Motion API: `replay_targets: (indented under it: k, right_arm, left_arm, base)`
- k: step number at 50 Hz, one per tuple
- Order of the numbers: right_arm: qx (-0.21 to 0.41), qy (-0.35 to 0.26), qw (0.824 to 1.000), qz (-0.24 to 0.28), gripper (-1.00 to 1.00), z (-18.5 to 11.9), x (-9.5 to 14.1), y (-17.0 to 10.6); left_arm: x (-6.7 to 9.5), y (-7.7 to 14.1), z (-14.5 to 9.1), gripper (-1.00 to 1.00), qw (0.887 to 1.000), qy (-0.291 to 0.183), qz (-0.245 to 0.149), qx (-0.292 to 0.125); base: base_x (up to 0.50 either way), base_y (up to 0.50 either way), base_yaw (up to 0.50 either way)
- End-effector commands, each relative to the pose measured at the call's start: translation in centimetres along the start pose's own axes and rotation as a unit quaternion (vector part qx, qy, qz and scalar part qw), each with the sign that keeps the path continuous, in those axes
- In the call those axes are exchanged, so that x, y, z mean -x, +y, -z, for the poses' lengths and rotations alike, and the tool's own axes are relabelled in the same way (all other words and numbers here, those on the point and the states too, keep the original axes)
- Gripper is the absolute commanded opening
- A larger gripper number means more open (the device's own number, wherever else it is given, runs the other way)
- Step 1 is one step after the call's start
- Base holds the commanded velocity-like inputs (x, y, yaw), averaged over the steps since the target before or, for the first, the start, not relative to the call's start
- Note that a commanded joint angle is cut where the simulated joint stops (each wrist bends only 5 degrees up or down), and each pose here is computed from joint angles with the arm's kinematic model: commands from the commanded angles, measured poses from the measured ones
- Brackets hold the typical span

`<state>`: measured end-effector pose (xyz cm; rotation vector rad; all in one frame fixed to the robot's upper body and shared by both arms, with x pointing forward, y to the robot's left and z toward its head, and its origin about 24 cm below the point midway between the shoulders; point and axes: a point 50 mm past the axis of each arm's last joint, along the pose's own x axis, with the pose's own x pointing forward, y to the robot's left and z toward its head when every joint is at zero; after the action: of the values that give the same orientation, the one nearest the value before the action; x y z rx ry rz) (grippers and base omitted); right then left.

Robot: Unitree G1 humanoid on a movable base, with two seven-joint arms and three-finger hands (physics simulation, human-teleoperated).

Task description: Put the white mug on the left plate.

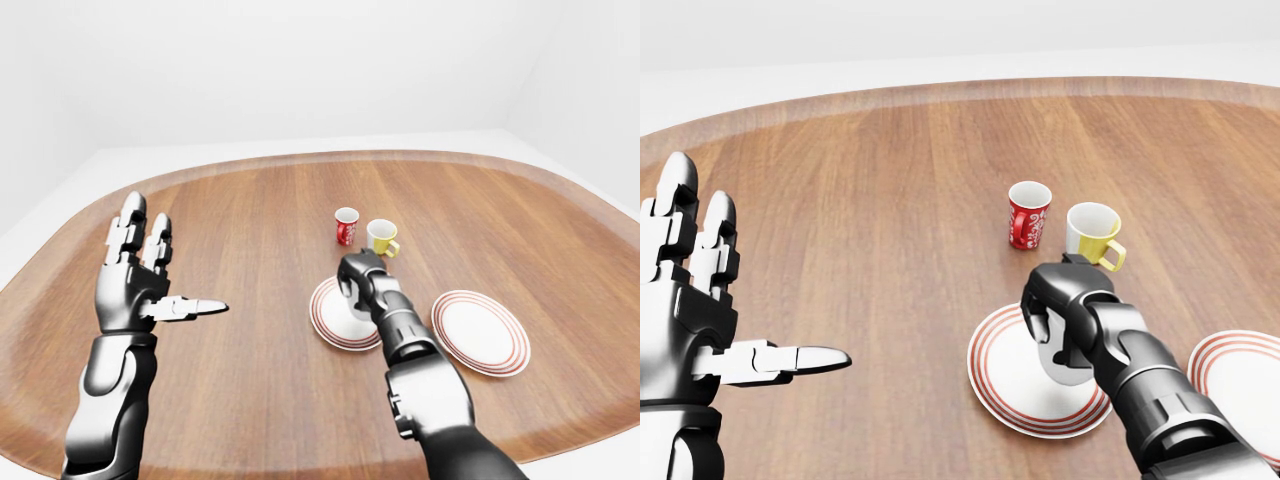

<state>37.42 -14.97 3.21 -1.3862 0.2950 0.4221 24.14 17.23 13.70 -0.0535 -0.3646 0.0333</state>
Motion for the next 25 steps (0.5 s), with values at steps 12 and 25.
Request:
replay_targets:
  k: [12, 25]
  right_arm:
    - [-0.003, -0.005, 1.0, 0.02, -1.0, -0.5, -0.1, 0.3]
    - [-0.005, -0.001, 1.0, 0.013, -1.0, -0.3, 0.0, 0.7]
  left_arm:
    - [-0.1, 0.1, 0.0, 1.0, 1.0, -0.001, -0.002, 0.0]
    - [-0.1, 0.2, 0.0, 1.0, 1.0, 0.0, -0.002, 0.0]
  base:
    - [0.0, 0.0, 0.0]
    - [0.0, 0.0, 0.0]
